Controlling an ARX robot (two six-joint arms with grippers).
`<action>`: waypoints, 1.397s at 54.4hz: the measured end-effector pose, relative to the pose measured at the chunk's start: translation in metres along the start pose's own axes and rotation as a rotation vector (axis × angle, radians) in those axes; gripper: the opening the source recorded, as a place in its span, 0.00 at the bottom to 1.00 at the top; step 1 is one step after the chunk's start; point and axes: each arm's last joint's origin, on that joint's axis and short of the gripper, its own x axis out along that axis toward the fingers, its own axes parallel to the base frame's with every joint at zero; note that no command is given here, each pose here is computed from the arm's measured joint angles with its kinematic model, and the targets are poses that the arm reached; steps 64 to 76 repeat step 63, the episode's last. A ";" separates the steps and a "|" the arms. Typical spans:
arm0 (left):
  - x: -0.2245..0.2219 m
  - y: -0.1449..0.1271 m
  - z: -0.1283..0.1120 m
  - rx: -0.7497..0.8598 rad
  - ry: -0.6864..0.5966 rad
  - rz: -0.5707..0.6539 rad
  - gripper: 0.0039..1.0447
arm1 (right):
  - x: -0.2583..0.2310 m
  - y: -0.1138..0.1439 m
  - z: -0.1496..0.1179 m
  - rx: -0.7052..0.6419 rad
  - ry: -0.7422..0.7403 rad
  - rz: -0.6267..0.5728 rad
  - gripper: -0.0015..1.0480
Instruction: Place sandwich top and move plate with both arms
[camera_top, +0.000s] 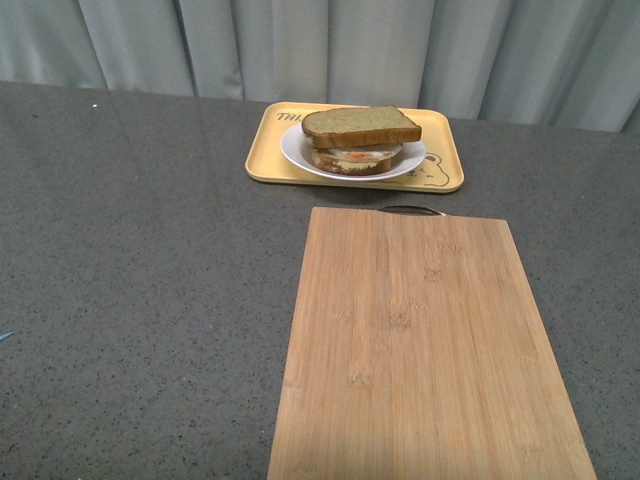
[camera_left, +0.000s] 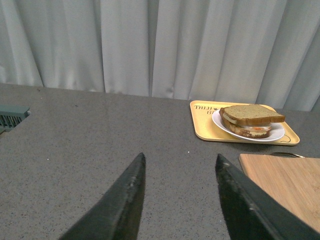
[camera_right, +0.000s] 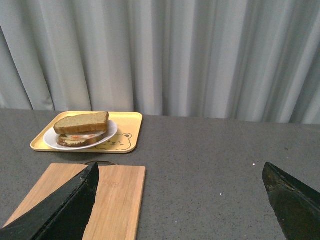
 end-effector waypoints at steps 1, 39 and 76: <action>0.000 0.000 0.000 0.000 0.000 0.000 0.46 | 0.000 0.000 0.000 0.000 0.000 0.000 0.91; 0.000 0.000 0.000 0.000 0.000 0.000 0.94 | 0.000 0.000 0.000 0.000 0.000 0.000 0.91; 0.000 0.000 0.000 0.001 0.000 0.000 0.94 | 0.000 0.000 0.000 0.000 0.000 0.000 0.91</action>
